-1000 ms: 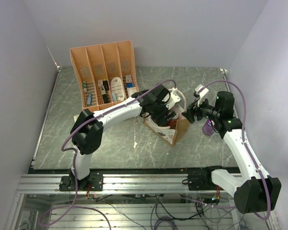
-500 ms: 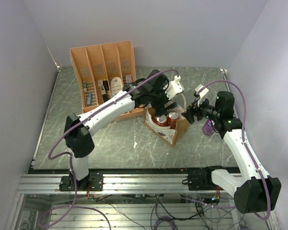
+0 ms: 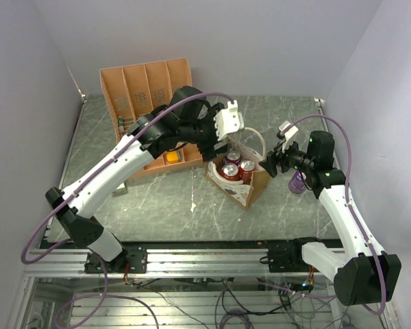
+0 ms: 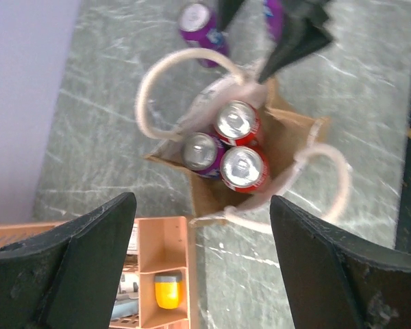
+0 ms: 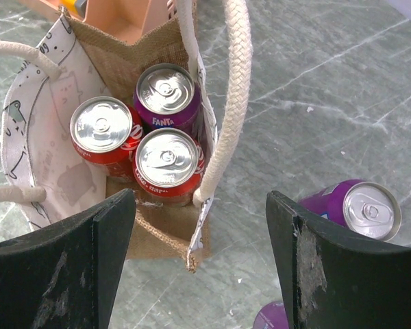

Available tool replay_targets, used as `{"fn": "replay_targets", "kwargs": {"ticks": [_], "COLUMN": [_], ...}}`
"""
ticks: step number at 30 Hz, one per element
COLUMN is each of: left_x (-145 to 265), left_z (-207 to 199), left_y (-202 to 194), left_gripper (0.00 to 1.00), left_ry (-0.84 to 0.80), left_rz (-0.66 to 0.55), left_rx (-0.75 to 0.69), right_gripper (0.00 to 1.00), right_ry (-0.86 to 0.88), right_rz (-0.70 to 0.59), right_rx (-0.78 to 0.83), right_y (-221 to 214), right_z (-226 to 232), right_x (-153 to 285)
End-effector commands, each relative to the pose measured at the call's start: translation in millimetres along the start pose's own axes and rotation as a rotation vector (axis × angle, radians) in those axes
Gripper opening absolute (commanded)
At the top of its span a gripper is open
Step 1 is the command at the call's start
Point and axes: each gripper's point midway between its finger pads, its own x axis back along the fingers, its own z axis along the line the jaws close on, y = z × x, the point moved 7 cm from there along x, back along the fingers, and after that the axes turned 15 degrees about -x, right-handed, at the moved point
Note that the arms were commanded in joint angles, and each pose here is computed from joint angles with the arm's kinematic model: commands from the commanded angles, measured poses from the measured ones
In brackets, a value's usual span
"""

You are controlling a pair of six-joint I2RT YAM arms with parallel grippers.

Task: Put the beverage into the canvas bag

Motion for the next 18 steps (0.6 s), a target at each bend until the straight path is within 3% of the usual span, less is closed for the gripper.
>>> {"fn": "replay_targets", "kwargs": {"ticks": [1, 9, 18], "left_x": [10.3, -13.6, -42.4], "left_z": [-42.9, -78.3, -104.1], "left_y": [-5.7, -29.6, -40.5], "left_gripper": [0.88, 0.82, 0.72], "left_ry": [-0.271, -0.423, -0.531], "left_rz": [-0.080, -0.002, -0.025], "left_rx": [-0.071, -0.137, -0.161], "right_gripper": [0.76, 0.73, 0.69], "right_ry": [-0.016, -0.022, -0.011], "right_rz": [-0.010, 0.020, 0.073], "right_rx": [-0.020, -0.080, -0.095], "right_y": [-2.0, -2.3, -7.5], "right_z": [-4.0, -10.7, -13.3], "right_x": [-2.2, -12.3, -19.5]}}
